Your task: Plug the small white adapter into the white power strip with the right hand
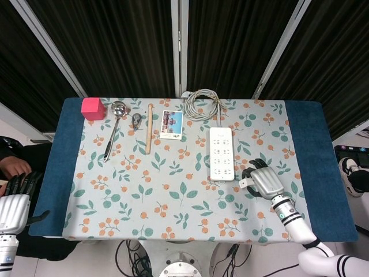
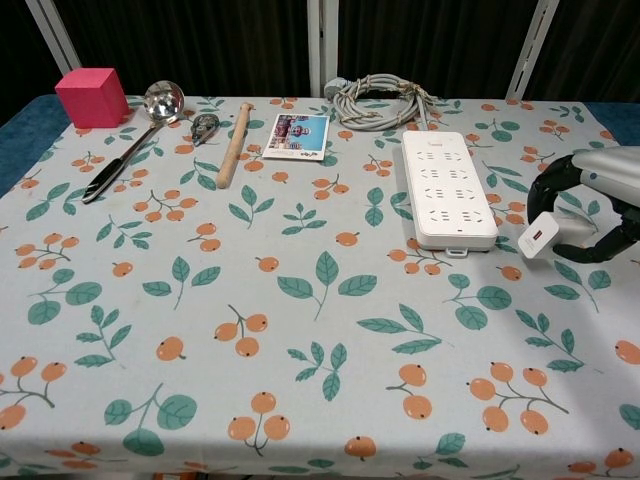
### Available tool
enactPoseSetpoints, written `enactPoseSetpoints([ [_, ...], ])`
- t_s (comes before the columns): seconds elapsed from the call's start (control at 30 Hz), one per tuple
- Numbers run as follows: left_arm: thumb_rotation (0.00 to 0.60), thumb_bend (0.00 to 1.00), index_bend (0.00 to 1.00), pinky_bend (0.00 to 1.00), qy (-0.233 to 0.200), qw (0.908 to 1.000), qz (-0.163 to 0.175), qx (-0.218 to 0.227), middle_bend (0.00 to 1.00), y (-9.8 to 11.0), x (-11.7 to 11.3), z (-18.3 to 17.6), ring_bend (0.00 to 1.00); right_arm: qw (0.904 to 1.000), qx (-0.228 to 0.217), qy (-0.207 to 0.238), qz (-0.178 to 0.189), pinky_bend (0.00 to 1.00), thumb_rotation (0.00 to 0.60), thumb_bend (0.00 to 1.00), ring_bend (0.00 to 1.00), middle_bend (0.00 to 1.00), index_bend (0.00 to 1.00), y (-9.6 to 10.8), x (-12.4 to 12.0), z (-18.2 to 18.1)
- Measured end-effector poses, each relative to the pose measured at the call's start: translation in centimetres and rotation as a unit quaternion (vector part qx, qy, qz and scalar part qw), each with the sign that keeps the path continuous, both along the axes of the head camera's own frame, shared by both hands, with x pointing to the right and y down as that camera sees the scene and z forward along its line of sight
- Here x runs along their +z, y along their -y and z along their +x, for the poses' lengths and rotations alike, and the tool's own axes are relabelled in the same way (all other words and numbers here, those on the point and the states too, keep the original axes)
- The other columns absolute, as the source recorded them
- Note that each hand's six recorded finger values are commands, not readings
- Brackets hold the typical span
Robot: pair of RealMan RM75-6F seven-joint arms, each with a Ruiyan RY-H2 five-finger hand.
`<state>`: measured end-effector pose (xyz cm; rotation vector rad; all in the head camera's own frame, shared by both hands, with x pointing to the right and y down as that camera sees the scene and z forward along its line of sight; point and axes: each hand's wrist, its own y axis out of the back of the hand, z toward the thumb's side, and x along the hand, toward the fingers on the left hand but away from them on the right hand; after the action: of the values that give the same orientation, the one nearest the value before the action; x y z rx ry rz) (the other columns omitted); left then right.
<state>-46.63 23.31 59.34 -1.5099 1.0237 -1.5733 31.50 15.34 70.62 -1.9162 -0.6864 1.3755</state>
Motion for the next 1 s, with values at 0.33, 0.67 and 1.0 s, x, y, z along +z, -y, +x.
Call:
enactPoseSetpoints([
  [0.33, 0.6, 0.03, 0.1, 0.0, 0.002, 1.0, -0.003, 0.001, 0.04, 0.1, 0.0, 0.1, 0.0, 0.9848, 0.128, 0.107, -0.047, 0.08, 0.6, 0.27, 0.16, 0.41, 0.48, 0.6, 1.5, 2.2],
  [0.67, 0.6, 0.03, 0.1, 0.0, 0.003, 1.0, -0.004, 0.0, 0.04, 0.1, 0.0, 0.1, 0.0, 0.9675, 0.18, 0.166, -0.062, 0.06, 0.6, 0.11, 0.16, 0.41, 0.43, 1.2, 2.9, 3.0],
  [1.0, 0.6, 0.03, 0.1, 0.0, 0.003, 1.0, -0.002, 0.002, 0.04, 0.2, 0.0, 0.2, 0.0, 0.971, 0.166, 0.161, -0.063, 0.04, 0.6, 0.1, 0.13, 0.37, 0.35, 1.0, 2.8, 3.0],
])
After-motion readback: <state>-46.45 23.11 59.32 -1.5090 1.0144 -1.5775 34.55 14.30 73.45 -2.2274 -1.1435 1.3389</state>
